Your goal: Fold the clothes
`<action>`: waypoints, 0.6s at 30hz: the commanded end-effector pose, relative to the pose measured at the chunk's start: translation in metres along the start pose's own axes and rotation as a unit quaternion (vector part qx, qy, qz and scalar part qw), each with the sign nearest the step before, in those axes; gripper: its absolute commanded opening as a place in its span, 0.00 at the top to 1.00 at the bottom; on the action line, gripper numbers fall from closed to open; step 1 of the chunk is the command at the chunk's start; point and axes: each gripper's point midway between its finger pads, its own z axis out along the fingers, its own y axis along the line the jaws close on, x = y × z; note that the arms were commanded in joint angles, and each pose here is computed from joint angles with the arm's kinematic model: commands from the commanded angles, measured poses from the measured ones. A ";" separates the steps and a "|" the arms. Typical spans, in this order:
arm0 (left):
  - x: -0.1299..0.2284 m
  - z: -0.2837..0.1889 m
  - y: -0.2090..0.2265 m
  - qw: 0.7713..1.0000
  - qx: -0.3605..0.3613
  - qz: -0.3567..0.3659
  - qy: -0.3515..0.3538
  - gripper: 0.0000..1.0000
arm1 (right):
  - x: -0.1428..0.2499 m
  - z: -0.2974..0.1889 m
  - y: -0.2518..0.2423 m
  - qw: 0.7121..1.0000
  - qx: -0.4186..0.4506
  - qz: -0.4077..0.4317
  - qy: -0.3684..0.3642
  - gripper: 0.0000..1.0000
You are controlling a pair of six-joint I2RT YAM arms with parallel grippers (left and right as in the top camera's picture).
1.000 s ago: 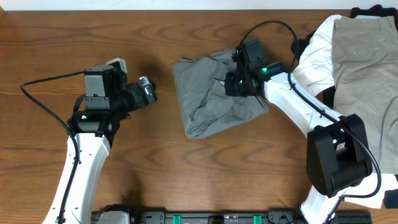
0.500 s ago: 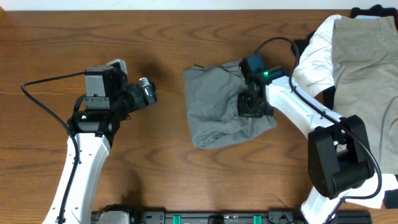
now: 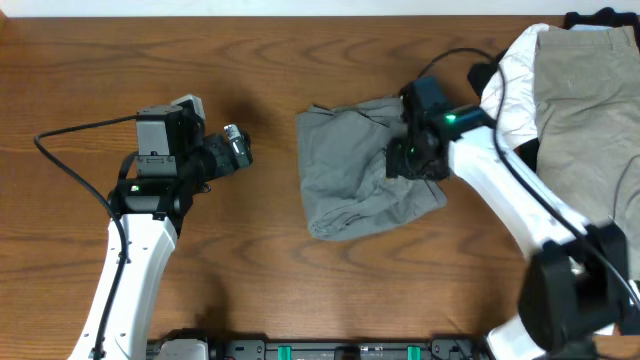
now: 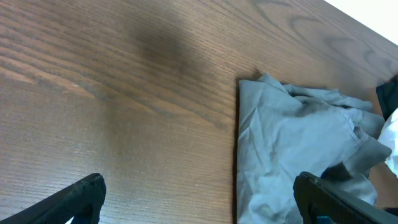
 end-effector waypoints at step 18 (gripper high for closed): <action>-0.001 0.001 0.003 1.000 -0.006 0.018 0.001 0.02 | 0.000 0.045 0.034 0.997 -0.029 -0.078 0.011 0.58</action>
